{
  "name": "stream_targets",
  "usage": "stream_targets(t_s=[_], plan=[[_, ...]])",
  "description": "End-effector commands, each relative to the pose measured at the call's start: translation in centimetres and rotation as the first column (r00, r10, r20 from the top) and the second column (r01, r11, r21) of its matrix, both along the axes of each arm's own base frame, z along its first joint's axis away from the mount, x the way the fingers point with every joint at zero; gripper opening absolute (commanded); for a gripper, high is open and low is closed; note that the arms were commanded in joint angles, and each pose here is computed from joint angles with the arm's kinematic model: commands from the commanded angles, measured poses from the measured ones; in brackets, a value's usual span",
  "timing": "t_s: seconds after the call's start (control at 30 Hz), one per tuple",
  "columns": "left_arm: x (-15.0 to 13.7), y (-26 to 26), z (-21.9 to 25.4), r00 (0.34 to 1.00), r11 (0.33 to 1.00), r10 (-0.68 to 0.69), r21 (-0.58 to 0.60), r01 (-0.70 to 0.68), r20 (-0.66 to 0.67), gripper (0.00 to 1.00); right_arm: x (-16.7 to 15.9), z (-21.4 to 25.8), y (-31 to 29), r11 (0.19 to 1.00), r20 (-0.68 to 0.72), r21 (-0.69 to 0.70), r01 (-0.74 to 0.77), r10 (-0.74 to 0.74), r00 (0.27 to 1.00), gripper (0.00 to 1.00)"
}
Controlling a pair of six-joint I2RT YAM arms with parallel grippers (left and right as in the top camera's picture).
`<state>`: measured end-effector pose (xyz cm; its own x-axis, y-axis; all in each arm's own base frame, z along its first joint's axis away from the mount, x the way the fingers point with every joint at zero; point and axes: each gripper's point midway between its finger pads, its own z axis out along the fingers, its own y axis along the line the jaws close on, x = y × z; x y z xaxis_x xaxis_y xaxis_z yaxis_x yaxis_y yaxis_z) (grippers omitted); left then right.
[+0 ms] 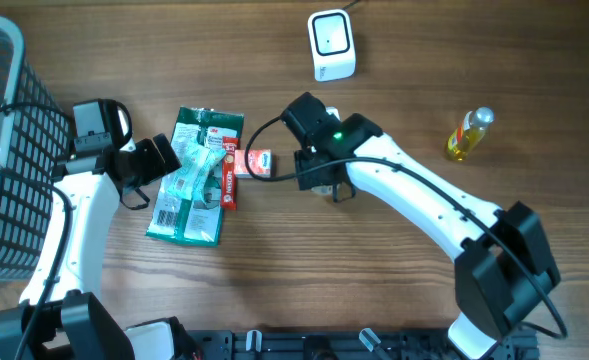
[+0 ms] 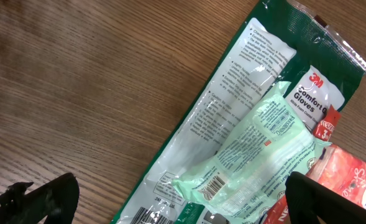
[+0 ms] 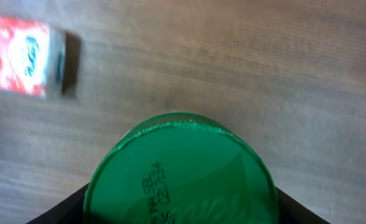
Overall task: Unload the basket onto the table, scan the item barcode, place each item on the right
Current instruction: 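Reach right gripper to the green-lid jar and grasp it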
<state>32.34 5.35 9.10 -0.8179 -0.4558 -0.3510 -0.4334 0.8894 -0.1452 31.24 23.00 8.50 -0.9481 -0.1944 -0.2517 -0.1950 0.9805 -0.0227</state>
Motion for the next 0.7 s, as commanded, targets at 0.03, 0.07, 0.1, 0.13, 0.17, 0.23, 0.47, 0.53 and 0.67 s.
stream_targets(t_s=[0.03,0.07,0.1,0.13,0.17,0.23,0.47,0.53,0.67], plan=[[-0.1,-0.3,-0.3,1.0,1.0,-0.025,-0.001,0.025,-0.007,1.0,-0.7,0.7,0.2,0.999,-0.022,0.034,0.043,-0.042,0.999,0.69],[-0.1,-0.3,-0.3,1.0,1.0,-0.025,-0.001,0.025,-0.007,1.0,-0.5,0.7,0.1,0.999,-0.014,0.028,0.046,-0.045,0.999,0.69],[-0.1,-0.3,-0.3,1.0,1.0,-0.025,-0.001,0.025,-0.007,1.0,-0.2,0.8,-0.2,0.998,0.002,0.015,0.06,-0.06,0.998,0.69],[-0.1,-0.3,-0.3,1.0,1.0,-0.025,-0.001,0.025,-0.007,1.0,0.0,0.8,-0.5,0.997,0.015,0.004,0.074,-0.075,0.997,0.69],[-0.1,-0.3,-0.3,1.0,1.0,-0.025,-0.001,0.025,-0.007,1.0,0.1,0.9,-0.7,0.997,0.026,-0.005,0.079,-0.079,0.997,0.69],[-0.1,-0.3,-0.3,1.0,1.0,-0.025,-0.001,0.025,-0.007,1.0,0.4,0.9,-0.7,0.997,0.04,-0.009,0.082,-0.082,0.996,0.69],[-0.1,-0.3,-0.3,1.0,1.0,-0.025,-0.001,0.025,-0.007,1.0,0.3,0.5,-0.8,0.996,0.038,-0.01,0.085,-0.085,0.996,0.69],[-0.1,-0.3,-0.3,1.0,1.0,-0.025,-0.001,0.025,-0.007,1.0,0.4,0.1,-0.7,0.996,0.042,-0.005,0.085,-0.085,0.995,0.69],[-0.1,-0.3,-0.3,1.0,1.0,-0.025,-0.001,0.025,-0.007,1.0,0.1,-1.2,-0.9,0.996,0.04,-0.005,0.091,-0.09,0.995,0.7]])
